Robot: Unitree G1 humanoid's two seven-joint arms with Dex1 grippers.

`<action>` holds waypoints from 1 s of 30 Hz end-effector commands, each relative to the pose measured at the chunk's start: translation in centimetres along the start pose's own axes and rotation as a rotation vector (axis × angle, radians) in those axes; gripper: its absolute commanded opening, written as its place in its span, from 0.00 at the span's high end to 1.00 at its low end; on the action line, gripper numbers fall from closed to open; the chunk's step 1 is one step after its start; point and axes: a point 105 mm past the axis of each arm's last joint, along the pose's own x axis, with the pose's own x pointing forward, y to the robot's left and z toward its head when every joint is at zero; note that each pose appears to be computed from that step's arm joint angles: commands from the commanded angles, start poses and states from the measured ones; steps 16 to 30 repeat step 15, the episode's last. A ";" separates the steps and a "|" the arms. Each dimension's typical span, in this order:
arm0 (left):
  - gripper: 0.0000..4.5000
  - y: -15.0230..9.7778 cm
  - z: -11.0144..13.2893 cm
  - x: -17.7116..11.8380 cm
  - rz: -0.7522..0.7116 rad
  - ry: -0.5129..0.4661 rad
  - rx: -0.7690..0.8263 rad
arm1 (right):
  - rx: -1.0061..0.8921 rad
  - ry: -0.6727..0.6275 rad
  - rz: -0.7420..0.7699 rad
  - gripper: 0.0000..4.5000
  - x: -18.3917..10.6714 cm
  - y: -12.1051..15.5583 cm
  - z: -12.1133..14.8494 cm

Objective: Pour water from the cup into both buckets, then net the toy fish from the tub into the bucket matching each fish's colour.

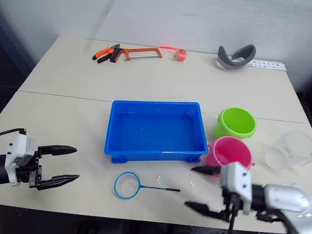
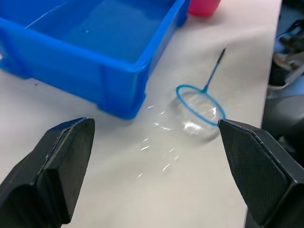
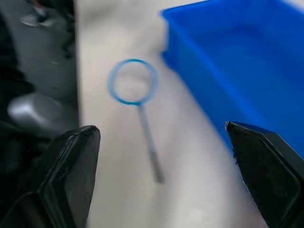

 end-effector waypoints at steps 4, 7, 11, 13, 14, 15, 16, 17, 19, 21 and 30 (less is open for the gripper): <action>0.00 2.3 0.1 -1.2 0.119 0.009 0.053 | -0.066 0.074 -0.161 0.00 -5.0 -4.2 -0.2; 0.00 3.1 0.6 -1.7 0.120 0.010 0.069 | -0.087 0.068 -0.155 0.00 -5.2 -4.2 -0.5; 0.00 4.1 1.2 -1.9 0.125 -0.001 0.082 | -0.100 0.060 -0.134 0.00 -4.8 -3.4 -0.7; 0.00 4.6 1.5 -1.8 0.127 -0.003 0.108 | -0.091 0.053 -0.143 0.00 -4.8 -2.8 -0.8; 0.00 4.9 1.7 -1.8 0.130 -0.005 0.127 | -0.089 0.049 -0.147 0.00 -4.8 -2.6 -0.8; 0.00 5.2 1.8 -1.7 0.136 -0.009 0.128 | -0.078 0.045 -0.148 0.00 -4.7 -2.2 -0.9; 0.00 5.2 1.8 -1.7 0.136 -0.009 0.128 | -0.078 0.045 -0.148 0.00 -4.7 -2.2 -0.9; 0.00 5.2 1.8 -1.7 0.136 -0.009 0.128 | -0.078 0.045 -0.148 0.00 -4.7 -2.2 -0.9; 0.00 5.2 1.8 -1.7 0.136 -0.009 0.128 | -0.078 0.045 -0.148 0.00 -4.7 -2.2 -0.9; 0.00 5.2 1.8 -1.7 0.136 -0.009 0.128 | -0.078 0.045 -0.148 0.00 -4.7 -2.2 -0.9; 0.00 5.2 1.8 -1.7 0.136 -0.009 0.128 | -0.078 0.045 -0.148 0.00 -4.7 -2.2 -0.9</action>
